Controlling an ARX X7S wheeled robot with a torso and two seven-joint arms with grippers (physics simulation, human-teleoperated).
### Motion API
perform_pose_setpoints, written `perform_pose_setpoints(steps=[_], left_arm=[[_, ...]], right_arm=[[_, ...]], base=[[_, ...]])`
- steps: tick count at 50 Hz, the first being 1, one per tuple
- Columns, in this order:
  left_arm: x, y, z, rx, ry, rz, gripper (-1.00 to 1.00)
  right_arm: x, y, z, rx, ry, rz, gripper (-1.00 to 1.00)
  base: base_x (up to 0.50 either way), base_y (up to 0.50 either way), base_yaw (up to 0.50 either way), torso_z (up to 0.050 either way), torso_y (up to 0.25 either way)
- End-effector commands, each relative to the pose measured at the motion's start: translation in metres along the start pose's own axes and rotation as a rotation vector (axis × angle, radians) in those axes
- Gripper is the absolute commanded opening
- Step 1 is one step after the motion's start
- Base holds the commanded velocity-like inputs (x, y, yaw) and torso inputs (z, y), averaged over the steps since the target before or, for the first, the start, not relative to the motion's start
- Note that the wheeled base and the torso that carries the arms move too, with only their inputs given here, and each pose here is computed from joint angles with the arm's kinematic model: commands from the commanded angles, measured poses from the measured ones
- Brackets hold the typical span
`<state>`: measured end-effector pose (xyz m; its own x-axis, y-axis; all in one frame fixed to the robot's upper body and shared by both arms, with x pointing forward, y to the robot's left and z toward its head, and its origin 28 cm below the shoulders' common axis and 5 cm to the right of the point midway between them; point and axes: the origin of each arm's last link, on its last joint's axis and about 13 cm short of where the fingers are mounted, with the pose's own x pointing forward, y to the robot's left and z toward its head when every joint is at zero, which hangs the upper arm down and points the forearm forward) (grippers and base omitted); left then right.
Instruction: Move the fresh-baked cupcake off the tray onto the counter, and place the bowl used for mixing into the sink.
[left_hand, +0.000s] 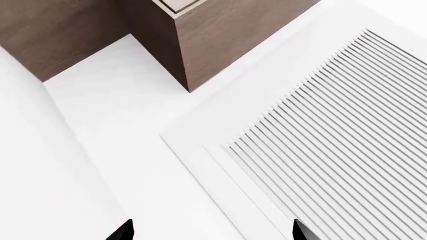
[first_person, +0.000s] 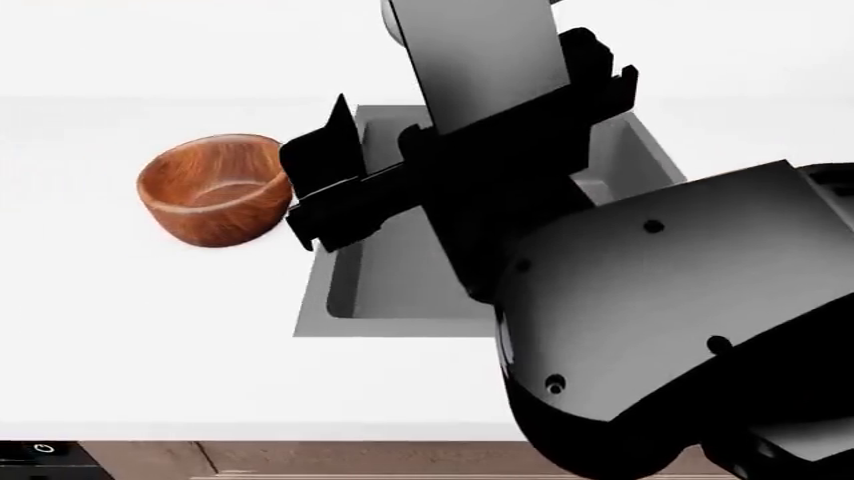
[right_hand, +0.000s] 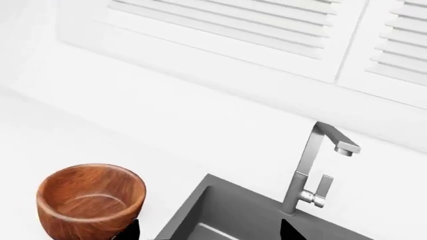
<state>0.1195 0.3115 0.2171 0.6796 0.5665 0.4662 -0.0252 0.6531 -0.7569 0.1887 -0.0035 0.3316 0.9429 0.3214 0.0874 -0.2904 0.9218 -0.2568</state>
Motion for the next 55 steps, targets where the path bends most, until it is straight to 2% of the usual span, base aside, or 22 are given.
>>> perform_pose_setpoints(steps=[1, 6, 13, 14, 26, 32, 43, 48, 49, 54, 55], left_arm=[[0.000, -0.001, 0.000, 0.001, 0.002, -0.002, 1.00], [0.000, 0.000, 0.000, 0.001, 0.002, -0.001, 1.00], [0.000, 0.000, 0.000, 0.001, 0.004, -0.001, 1.00], [0.000, 0.000, -0.001, 0.001, 0.004, 0.000, 1.00], [0.000, 0.000, -0.001, 0.001, 0.005, 0.000, 1.00], [0.000, 0.000, 0.000, 0.001, 0.003, 0.001, 1.00], [0.000, -0.001, 0.000, -0.001, 0.001, 0.001, 1.00], [0.000, -0.001, 0.002, -0.001, 0.001, 0.001, 1.00], [0.000, -0.001, 0.001, -0.001, 0.001, 0.001, 1.00], [0.000, -0.001, 0.001, -0.002, 0.001, 0.002, 1.00], [0.000, -0.001, 0.001, -0.001, 0.001, 0.002, 1.00]], right_arm=[[-0.002, -0.003, -0.002, 0.008, 0.003, -0.018, 1.00], [-0.003, -0.006, -0.003, 0.023, -0.003, -0.033, 1.00], [-0.005, -0.008, -0.005, 0.041, 0.029, -0.068, 1.00], [-0.005, -0.008, -0.006, 0.070, 0.052, -0.058, 1.00], [-0.012, -0.012, -0.005, 0.062, 0.081, -0.100, 1.00], [-0.017, -0.015, 0.003, -0.013, 0.108, -0.126, 1.00], [-0.026, -0.025, 0.041, -0.157, 0.187, -0.230, 1.00], [-0.024, -0.027, 0.050, -0.150, 0.215, -0.232, 1.00], [-0.023, -0.028, 0.052, -0.128, 0.220, -0.222, 1.00], [-0.018, -0.031, 0.046, -0.136, 0.280, -0.233, 1.00], [-0.017, -0.031, 0.045, -0.109, 0.287, -0.222, 1.00]], base=[[0.00, 0.50, 0.00, 0.000, 0.000], [0.12, 0.49, 0.00, 0.000, 0.000], [0.42, 0.08, 0.00, 0.000, 0.000], [0.18, 0.00, 0.00, 0.000, 0.000], [0.01, 0.00, 0.00, 0.000, 0.001], [0.00, 0.00, 0.00, 0.000, 0.000], [0.00, 0.00, 0.00, 0.000, 0.000], [0.00, 0.00, 0.00, 0.000, 0.000], [0.00, 0.00, 0.00, 0.000, 0.000], [0.00, 0.00, 0.00, 0.000, 0.000], [0.00, 0.00, 0.00, 0.000, 0.000]])
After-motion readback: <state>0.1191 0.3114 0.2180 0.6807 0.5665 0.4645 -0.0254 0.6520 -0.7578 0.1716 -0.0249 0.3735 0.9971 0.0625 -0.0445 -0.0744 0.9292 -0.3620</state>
